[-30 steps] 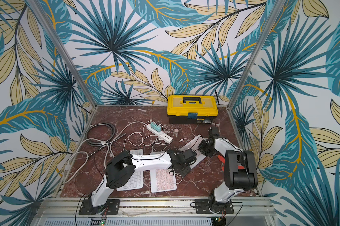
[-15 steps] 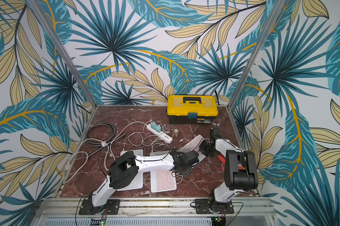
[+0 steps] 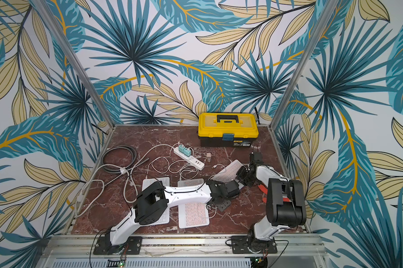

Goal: Unplug the wireless keyboard
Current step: Remove the power cord from the keyboard.

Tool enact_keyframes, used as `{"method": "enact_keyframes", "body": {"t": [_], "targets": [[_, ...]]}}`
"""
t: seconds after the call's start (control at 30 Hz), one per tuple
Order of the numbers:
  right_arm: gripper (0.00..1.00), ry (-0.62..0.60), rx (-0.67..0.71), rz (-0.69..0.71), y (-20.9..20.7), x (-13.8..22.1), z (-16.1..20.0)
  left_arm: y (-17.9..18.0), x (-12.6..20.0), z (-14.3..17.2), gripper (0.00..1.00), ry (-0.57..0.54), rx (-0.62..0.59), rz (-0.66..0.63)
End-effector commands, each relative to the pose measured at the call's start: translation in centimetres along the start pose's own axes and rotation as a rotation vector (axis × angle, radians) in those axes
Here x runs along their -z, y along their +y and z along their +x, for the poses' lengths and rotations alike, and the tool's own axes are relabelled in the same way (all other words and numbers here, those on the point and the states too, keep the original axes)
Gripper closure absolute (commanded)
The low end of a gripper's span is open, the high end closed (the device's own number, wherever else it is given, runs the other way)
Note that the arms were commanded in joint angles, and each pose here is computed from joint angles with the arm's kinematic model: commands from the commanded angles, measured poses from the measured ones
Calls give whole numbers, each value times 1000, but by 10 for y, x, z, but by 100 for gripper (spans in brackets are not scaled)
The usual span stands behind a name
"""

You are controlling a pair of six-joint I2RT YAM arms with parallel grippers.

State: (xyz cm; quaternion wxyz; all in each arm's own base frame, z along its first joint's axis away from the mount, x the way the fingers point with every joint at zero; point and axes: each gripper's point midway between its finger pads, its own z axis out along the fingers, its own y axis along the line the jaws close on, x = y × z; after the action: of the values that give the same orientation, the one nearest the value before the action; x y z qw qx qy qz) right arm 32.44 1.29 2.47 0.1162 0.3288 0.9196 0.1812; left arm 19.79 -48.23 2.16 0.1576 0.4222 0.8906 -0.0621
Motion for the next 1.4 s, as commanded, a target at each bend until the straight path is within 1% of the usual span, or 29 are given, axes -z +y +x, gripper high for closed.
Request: {"method": "enact_keyframes", "body": {"t": [0.0, 0.03, 0.17, 0.23, 0.4, 0.47, 0.53, 0.73, 0.83, 0.93, 1.03, 1.2, 1.33, 1.37], "targets": [[71, 74, -30, 92, -30, -14, 23, -3, -23, 38, 81, 143, -47, -13], [71, 73, -31, 93, -30, -14, 23, -3, -22, 38, 84, 145, -46, -11], [71, 76, -41, 116, -35, -16, 23, -5, -19, 39, 90, 149, -46, 9], [73, 69, -60, 144, -41, -19, 23, -6, -17, 39, 95, 149, -41, 16], [73, 35, -78, 194, -49, -20, 16, 0, -14, 44, 100, 161, -18, 17], [73, 26, -80, 199, -49, -20, 13, 5, -13, 48, 100, 168, 3, 12], [73, 20, -83, 208, -51, -20, 12, 6, -11, 54, 100, 191, 37, 36], [73, 4, -98, 235, -57, -22, 11, 26, -3, 66, 100, 234, 205, 58], [73, -2, -99, 248, -59, -21, 10, 27, 1, 66, 100, 231, 215, 66], [74, -5, -96, 223, -54, -21, 8, 26, 5, 58, 100, 210, 206, 74], [73, -15, -80, 177, -42, -17, 3, 22, 12, 38, 100, 164, 194, 96], [73, -56, -39, 155, -29, 3, -8, 9, 27, 3, 100, 97, 202, 186], [72, -71, -1, 126, -17, 17, -14, 2, 44, -15, 100, 51, 213, 231], [70, -70, 7, 119, -13, 20, -15, 2, 47, -18, 98, 45, 218, 240]]}}
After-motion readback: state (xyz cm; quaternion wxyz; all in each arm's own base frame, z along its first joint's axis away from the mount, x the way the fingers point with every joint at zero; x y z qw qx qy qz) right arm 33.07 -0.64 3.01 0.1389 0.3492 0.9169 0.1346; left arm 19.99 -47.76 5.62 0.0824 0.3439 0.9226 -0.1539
